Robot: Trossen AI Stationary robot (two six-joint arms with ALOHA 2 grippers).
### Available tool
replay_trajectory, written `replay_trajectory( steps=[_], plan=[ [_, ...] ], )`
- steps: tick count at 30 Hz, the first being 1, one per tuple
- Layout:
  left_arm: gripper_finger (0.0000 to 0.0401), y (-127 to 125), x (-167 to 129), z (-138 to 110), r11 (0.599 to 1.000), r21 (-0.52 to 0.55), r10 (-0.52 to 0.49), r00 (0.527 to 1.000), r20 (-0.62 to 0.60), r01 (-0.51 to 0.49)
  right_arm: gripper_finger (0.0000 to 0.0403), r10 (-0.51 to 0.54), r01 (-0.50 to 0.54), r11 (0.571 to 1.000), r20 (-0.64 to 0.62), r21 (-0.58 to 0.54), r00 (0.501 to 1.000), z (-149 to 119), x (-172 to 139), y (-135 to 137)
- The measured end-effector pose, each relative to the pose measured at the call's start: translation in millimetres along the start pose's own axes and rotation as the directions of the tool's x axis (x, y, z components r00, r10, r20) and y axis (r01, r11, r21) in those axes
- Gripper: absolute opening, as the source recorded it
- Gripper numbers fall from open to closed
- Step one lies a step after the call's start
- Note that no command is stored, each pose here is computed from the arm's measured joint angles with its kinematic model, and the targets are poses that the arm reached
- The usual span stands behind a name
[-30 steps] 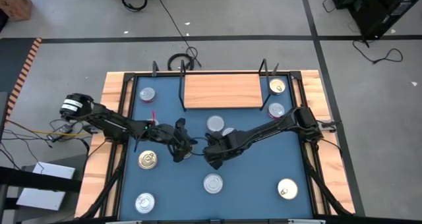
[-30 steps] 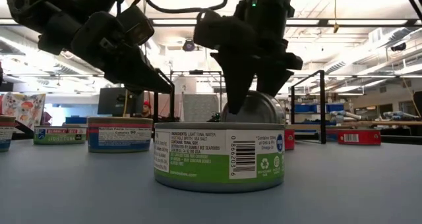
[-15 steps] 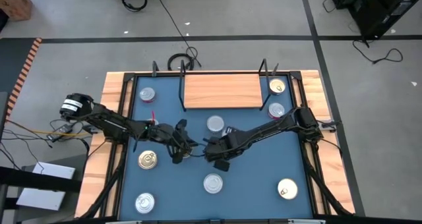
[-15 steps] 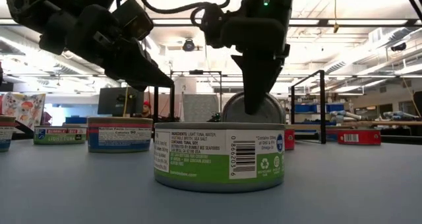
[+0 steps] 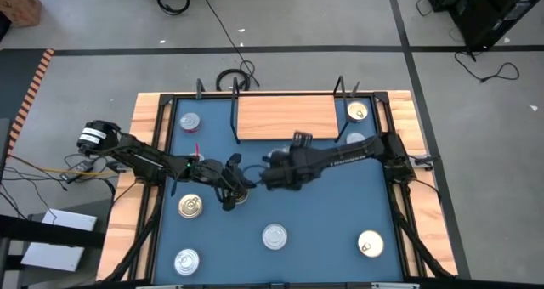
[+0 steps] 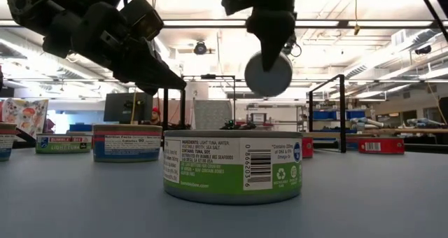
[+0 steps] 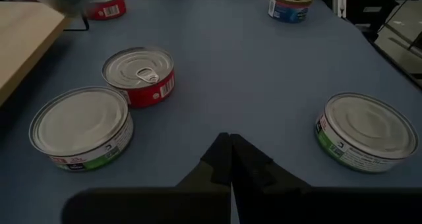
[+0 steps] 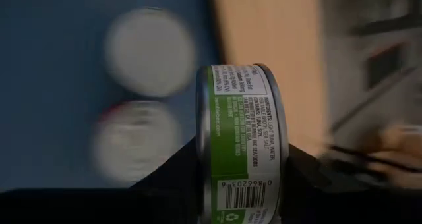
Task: Stack canned seafood by type on shelf
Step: Put the green tuna can on the shelf
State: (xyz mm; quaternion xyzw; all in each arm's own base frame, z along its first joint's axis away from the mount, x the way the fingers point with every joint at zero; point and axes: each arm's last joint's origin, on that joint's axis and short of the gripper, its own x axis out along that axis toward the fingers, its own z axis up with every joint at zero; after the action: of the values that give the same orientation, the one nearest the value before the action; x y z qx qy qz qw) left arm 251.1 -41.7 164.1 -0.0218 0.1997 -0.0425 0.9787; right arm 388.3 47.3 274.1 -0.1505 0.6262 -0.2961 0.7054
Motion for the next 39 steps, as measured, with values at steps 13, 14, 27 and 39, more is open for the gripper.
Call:
replay_trajectory(
  steps=[13,14,27,39],
  plan=[
    [0.0003,0.0,0.0,0.0,1.0,0.01,0.0,1.0,0.0,0.0,0.0143,-0.367,0.338,0.915,-0.106,-0.219,0.924,14.2,85.5,-84.7],
    [0.0003,0.0,0.0,0.0,1.0,0.01,0.0,1.0,0.0,0.0,0.0143,-0.364,0.331,0.917,-0.126,-0.222,0.923,13.4,95.1,-89.9],
    [0.0003,0.0,0.0,0.0,1.0,0.01,0.0,1.0,0.0,0.0,0.0143,-0.258,0.21,0.956,-0.25,-0.204,0.933,-7.0,185.2,-116.6],
    [0.0003,0.0,0.0,0.0,1.0,0.01,0.0,1.0,0.0,0.0,0.0161,-0.16,0.122,0.982,-0.287,-0.144,0.944,-13.1,197.2,-128.0]
  ],
)
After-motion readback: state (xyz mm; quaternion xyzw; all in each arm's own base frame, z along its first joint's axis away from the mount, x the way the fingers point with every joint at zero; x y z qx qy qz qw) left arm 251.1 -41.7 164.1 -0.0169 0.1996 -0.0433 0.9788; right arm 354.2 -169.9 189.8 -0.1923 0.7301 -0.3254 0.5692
